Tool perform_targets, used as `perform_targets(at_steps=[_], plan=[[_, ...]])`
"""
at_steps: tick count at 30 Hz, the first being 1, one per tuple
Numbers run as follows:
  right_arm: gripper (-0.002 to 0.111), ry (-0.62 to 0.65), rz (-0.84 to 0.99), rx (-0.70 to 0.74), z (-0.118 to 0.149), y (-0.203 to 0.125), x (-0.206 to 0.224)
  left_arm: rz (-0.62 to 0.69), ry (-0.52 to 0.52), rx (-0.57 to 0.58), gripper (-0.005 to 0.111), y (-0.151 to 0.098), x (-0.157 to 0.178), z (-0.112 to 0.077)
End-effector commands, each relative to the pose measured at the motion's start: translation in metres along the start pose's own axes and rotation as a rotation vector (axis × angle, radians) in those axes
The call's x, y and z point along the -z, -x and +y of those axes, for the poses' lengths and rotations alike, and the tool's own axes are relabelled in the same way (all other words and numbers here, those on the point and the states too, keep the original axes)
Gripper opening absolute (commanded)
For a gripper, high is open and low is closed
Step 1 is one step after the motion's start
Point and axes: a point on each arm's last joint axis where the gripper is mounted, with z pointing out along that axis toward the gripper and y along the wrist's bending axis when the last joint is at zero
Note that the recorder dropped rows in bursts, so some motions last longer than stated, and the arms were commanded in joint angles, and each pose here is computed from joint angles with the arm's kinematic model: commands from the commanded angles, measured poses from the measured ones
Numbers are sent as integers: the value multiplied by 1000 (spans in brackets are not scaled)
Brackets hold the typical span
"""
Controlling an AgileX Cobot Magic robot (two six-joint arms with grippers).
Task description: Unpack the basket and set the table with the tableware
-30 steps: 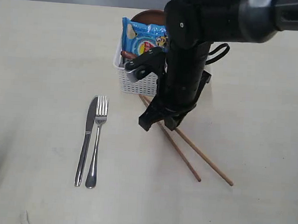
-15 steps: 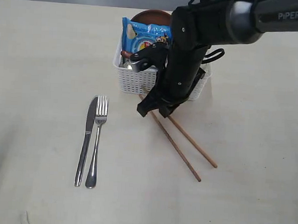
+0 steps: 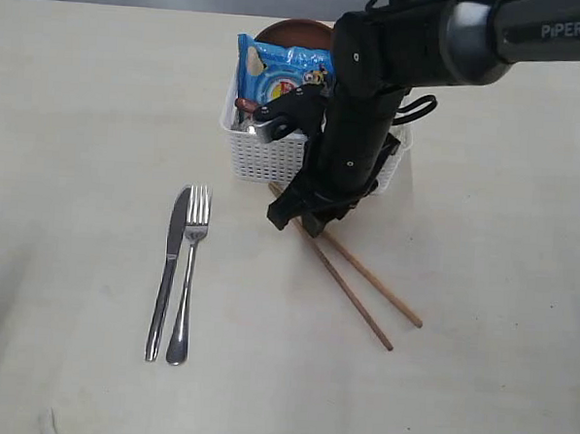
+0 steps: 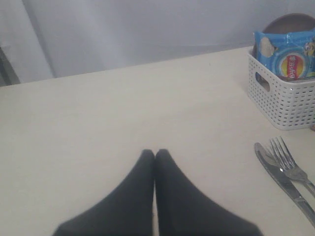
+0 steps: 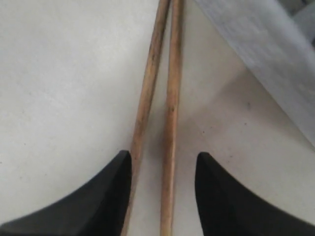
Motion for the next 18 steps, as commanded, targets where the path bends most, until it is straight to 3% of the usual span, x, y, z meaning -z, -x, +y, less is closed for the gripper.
perform_targets(at_steps=[1, 4, 9, 12, 18], plan=[[41, 22, 27, 33, 11, -1, -1, -8, 2, 3, 0, 0, 0, 0], [41, 17, -25, 40, 16, 10, 12, -8, 2, 3, 0, 0, 0, 0], [41, -11, -289, 51, 20, 45, 80, -8, 2, 3, 0, 0, 0, 0], [41, -112, -483, 36, 10, 71, 105, -8, 2, 3, 0, 0, 0, 0], [41, -117, -363, -8, -9, 94, 72, -8, 2, 3, 0, 0, 0, 0]])
